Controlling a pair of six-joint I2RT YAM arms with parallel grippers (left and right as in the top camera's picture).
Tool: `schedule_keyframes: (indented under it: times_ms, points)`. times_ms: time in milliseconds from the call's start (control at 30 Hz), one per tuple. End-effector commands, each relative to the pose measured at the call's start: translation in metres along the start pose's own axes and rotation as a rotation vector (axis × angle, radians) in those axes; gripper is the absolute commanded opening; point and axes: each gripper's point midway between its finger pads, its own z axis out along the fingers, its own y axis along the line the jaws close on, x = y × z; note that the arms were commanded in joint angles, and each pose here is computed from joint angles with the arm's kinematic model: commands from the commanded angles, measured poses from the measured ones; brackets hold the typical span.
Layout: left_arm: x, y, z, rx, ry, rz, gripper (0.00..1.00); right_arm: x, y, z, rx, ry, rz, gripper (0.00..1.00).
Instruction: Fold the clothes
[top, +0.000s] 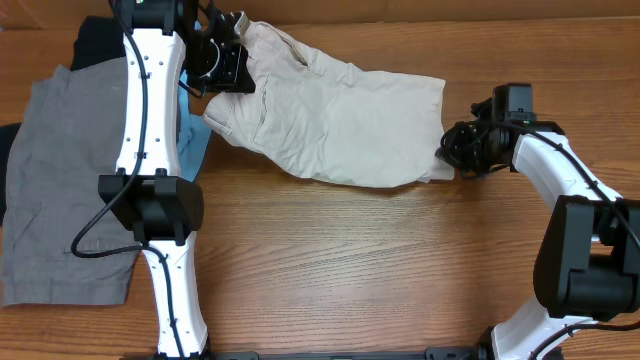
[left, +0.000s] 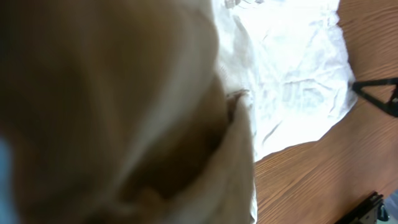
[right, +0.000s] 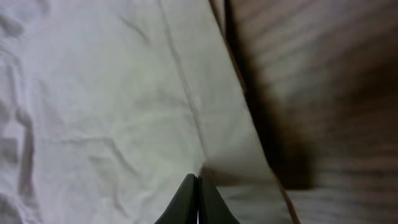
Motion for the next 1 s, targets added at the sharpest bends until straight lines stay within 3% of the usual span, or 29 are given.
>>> schedule_keyframes:
  times_ms: [0, 233, 667, 867, 967]
  points:
    - [-0.003, -0.017, -0.01, -0.004, -0.029, 0.029, 0.04, -0.009, 0.011, 0.001, -0.051, -0.033, -0.034, 0.04]
    - [-0.002, -0.027, -0.006, 0.002, -0.023, 0.049, 0.04, -0.019, 0.01, 0.014, -0.062, -0.061, -0.056, 0.04]
    - [0.005, -0.038, -0.016, 0.005, -0.017, 0.029, 0.04, 0.026, -0.006, 0.082, 0.001, 0.115, -0.021, 0.04]
    - [-0.009, -0.073, 0.002, 0.018, -0.059, 0.095, 0.04, 0.03, -0.011, 0.08, 0.013, 0.133, -0.005, 0.04]
    - [-0.02, -0.089, 0.02, -0.045, -0.09, 0.094, 0.04, 0.03, -0.011, 0.08, 0.013, 0.134, -0.003, 0.04]
